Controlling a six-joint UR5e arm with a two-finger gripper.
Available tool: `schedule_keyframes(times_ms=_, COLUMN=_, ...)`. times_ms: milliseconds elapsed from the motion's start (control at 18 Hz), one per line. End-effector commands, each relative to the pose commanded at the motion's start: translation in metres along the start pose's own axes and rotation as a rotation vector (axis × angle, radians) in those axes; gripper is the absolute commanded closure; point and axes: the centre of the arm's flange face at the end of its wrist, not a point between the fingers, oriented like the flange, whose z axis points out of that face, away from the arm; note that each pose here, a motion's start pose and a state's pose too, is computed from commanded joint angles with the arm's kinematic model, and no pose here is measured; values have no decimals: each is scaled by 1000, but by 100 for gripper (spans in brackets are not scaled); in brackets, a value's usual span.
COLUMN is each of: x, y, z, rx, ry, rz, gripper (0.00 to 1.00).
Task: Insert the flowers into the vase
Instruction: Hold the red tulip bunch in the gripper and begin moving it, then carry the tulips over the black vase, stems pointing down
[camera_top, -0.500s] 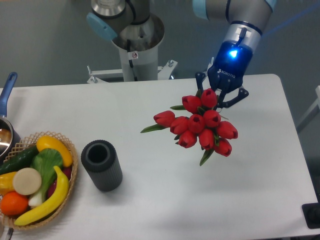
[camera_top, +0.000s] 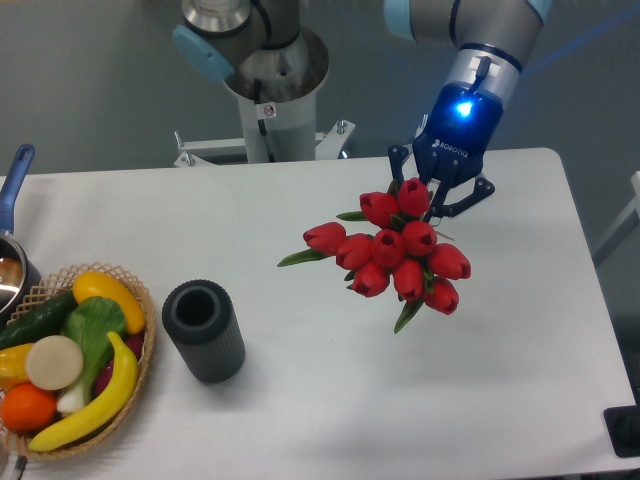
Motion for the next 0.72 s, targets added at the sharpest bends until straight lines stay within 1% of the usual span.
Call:
schedule_keyframes(times_ms=333, x=0, y=-1, z=8, rx=6, ry=17, rz=5, gripper=84)
schedule_keyframes(times_ms=556, x=14, y=-11, z=26, rx=17, ry=56, rz=35, gripper=84)
schedule_keyframes(times_ms=722, x=24, y=-20, z=32, rx=110, ry=108, rz=55, gripper=84)
